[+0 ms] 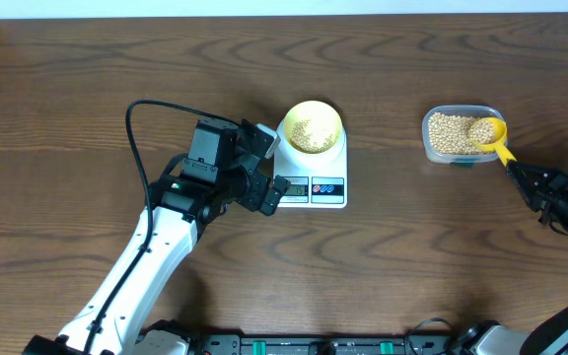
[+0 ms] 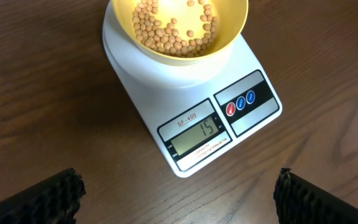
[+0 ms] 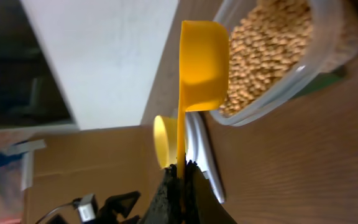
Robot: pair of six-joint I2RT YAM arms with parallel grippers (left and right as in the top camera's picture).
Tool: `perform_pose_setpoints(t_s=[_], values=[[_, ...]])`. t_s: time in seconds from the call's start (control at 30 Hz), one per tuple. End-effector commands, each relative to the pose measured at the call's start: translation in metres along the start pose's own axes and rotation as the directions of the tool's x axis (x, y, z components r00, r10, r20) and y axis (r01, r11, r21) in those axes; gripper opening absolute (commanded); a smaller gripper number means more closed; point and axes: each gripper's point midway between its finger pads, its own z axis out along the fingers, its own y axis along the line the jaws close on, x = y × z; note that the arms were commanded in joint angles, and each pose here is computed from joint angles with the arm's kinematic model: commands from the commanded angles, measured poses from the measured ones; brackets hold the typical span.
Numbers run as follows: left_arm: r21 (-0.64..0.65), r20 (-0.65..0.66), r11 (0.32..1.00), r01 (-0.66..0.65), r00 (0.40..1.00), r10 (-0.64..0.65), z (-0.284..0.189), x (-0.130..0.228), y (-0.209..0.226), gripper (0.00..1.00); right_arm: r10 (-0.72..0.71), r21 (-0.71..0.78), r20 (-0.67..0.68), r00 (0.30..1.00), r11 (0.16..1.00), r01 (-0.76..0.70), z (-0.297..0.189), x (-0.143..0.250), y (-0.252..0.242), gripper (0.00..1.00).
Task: Scoop item into bowl and weigh 50g on scale
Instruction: 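Scoop soybeans and lift the filled scoop out of the tub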
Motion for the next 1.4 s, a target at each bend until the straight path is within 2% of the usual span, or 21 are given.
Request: perform_pose_setpoints(t_s=[0.0, 0.33, 0.83, 1.1, 1.37], values=[[0.008, -0.009, 1.0, 0.001, 1.0, -0.001, 0.002, 0.003, 0.0, 1.0, 0.016, -0.148, -0.04, 0.999, 0.989, -0.022, -0.003, 0.007, 0.022, 0.01], [0.008, -0.009, 1.0, 0.001, 1.0, -0.001, 0.002, 0.003, 0.0, 1.0, 0.043, -0.204, -0.076, 0.996, 0.977, -0.057, -0.002, 0.012, 0.033, 0.01], [0.008, -0.009, 1.0, 0.001, 1.0, -0.001, 0.002, 0.003, 0.0, 1.0, 0.131, -0.2, -0.291, 0.948, 0.96, -0.194, 0.035, 0.053, 0.055, 0.01], [0.008, -0.009, 1.0, 0.001, 1.0, -0.001, 0.002, 0.003, 0.0, 1.0, 0.114, -0.182, -0.384, 0.916, 0.963, -0.196, 0.057, 0.073, 0.067, 0.01], [0.008, -0.009, 1.0, 0.001, 1.0, -0.001, 0.002, 0.003, 0.0, 1.0, 0.097, -0.117, -0.409, 0.908, 0.981, -0.157, 0.09, 0.082, 0.076, 0.01]])
